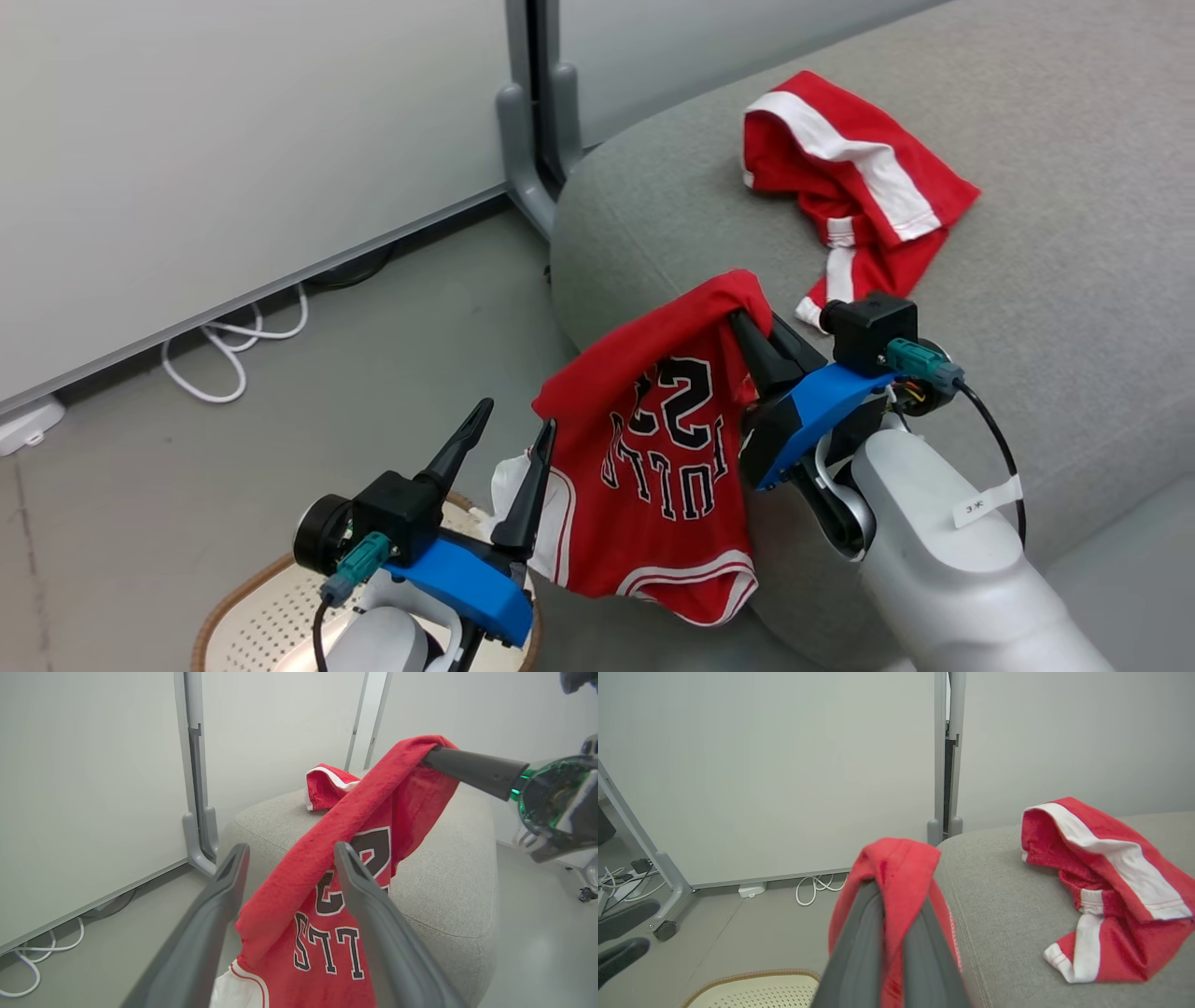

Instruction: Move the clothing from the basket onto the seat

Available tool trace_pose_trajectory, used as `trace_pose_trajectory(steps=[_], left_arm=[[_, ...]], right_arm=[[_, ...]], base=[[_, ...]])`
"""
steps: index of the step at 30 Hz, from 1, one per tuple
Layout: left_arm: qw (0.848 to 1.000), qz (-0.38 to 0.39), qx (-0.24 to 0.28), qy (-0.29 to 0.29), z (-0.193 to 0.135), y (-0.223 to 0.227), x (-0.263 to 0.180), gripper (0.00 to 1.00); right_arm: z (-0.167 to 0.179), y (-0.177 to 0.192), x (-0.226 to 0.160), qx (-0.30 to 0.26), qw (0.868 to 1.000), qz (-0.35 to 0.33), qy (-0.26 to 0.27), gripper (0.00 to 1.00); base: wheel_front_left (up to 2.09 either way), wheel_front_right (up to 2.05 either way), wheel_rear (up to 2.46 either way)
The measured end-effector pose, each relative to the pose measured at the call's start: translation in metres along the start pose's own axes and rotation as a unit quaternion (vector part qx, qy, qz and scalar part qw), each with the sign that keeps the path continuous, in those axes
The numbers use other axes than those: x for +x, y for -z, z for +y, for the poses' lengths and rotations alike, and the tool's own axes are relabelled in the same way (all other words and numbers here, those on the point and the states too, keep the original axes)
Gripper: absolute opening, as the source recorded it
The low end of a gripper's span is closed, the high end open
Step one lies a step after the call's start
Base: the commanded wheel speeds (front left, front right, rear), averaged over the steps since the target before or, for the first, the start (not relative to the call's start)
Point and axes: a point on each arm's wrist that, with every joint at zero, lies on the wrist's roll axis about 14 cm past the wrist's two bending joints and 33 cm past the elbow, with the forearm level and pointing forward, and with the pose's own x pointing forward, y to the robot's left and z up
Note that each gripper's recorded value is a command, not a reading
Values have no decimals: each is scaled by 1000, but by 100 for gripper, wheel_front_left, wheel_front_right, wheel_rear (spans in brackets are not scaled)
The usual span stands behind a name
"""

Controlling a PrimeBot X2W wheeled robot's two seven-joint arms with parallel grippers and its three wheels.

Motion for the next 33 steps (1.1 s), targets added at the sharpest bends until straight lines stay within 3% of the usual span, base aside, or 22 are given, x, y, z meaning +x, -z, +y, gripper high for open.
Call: trace_pose_trajectory(steps=[13, 26, 33], left_arm=[[999, 11, -2, 47, -24, 8, 20, 100], [999, 13, -5, 49, -23, 12, 21, 100], [999, 8, -8, 45, -12, 13, 26, 100]], right_arm=[[-36, 2, -26, 4, 999, 3, 54, 0], [-38, 6, -24, 20, 998, 5, 60, 0], [-65, -38, 2, 11, 996, -45, 82, 0]], base=[[0, 0, 0], [0, 0, 0], [0, 0, 0]])
